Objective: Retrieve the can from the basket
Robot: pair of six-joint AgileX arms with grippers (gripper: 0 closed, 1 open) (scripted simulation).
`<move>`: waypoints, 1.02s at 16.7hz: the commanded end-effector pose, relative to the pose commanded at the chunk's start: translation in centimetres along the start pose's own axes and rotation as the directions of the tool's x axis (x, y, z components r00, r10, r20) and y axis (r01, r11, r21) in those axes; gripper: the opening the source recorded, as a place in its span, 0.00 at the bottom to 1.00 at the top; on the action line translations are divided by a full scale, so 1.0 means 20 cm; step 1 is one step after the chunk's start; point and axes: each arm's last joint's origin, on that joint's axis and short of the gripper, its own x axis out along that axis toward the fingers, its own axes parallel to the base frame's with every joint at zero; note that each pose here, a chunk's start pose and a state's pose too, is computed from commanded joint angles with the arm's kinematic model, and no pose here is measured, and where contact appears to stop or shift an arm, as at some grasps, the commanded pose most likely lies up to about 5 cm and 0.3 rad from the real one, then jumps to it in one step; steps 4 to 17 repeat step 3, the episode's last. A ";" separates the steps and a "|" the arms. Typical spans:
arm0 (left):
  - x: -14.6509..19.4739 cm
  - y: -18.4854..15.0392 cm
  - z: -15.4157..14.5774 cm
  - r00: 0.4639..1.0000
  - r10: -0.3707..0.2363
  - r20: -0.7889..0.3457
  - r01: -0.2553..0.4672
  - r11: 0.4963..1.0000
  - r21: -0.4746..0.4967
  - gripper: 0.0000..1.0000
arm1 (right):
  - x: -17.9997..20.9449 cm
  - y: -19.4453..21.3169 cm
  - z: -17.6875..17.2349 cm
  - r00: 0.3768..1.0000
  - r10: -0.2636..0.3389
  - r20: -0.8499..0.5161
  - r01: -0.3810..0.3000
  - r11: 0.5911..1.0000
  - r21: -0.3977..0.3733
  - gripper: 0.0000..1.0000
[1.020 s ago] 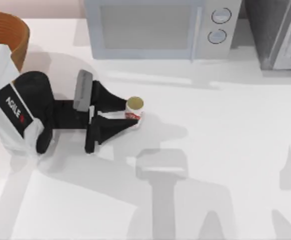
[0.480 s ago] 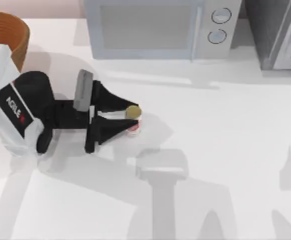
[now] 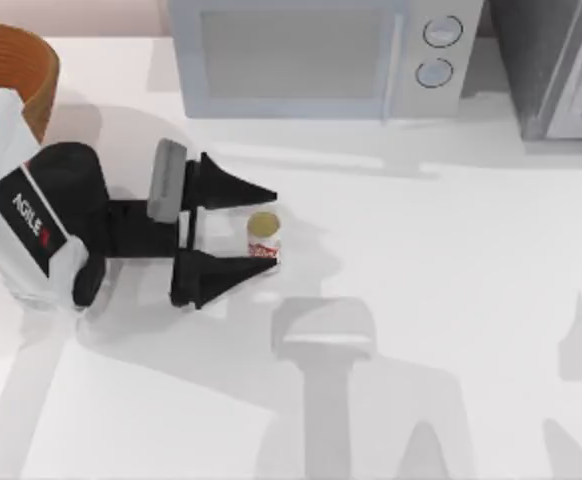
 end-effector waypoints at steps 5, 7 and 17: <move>0.00 0.00 0.00 1.000 0.000 0.000 0.000 1.000 0.000 1.00 | 0.00 0.00 0.00 1.000 0.000 0.000 0.000 1.000 0.000 1.00; 0.00 0.00 0.00 1.000 0.000 0.000 0.000 1.000 0.000 1.00 | 0.00 0.00 0.00 1.000 0.000 0.000 0.000 1.000 0.000 1.00; 0.00 0.00 0.00 1.000 0.000 0.000 0.000 1.000 0.000 1.00 | 0.00 0.00 0.00 1.000 0.000 0.000 0.000 1.000 0.000 1.00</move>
